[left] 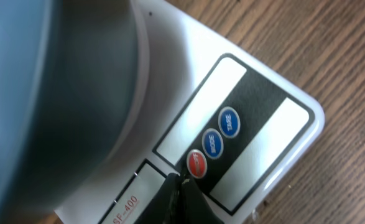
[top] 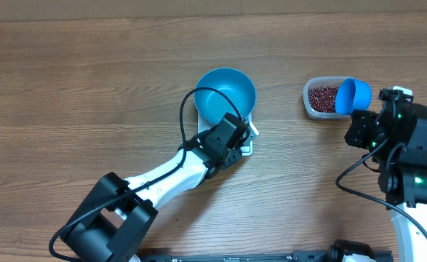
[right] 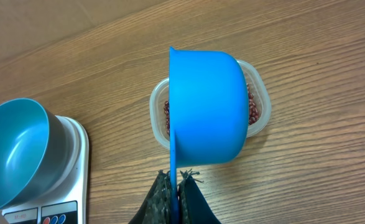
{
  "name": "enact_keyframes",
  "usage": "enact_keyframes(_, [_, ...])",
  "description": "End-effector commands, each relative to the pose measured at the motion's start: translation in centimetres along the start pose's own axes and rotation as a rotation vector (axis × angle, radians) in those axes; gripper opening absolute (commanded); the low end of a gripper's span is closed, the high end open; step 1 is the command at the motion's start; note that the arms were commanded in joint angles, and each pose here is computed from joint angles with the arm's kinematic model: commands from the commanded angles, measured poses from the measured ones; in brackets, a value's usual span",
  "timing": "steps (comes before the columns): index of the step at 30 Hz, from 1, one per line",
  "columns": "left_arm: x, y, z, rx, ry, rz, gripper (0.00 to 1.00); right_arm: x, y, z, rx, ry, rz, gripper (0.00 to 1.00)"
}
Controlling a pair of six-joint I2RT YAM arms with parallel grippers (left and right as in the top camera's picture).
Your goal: Scoop item into bowl and weigh 150g on scale
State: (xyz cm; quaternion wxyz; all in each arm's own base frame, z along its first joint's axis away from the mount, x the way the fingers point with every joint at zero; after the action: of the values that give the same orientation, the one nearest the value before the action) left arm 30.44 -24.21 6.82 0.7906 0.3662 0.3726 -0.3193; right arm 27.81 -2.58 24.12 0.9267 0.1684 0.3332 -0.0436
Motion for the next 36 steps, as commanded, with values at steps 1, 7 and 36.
enact_keyframes(1, [0.4,0.2,-0.2,0.016,-0.002,0.020,0.04,-0.6,0.4,1.1,-0.007,-0.037,0.004,0.04])
enact_keyframes(7, [0.4,0.4,0.2,0.012,-0.021,0.027,0.04,-0.6,0.4,1.1,-0.007,-0.036,0.003,0.04])
enact_keyframes(36, [2.2,-1.0,-0.4,0.108,-0.010,-0.033,0.04,-0.6,0.5,1.5,-0.010,-0.053,0.007,0.04])
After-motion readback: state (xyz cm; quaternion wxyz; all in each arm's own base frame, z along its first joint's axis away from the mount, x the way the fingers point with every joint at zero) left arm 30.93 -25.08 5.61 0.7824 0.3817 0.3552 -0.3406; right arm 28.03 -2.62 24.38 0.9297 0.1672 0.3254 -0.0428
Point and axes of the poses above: each gripper's point midway between its finger pads, its own x axis out along the fingers, its own y axis along the line the jaws close on, z = x × y, the point moved 4 cm from there along -x, back along the fingers, and after that the axes turned 4 degrees about x, right-handed, at the moved point
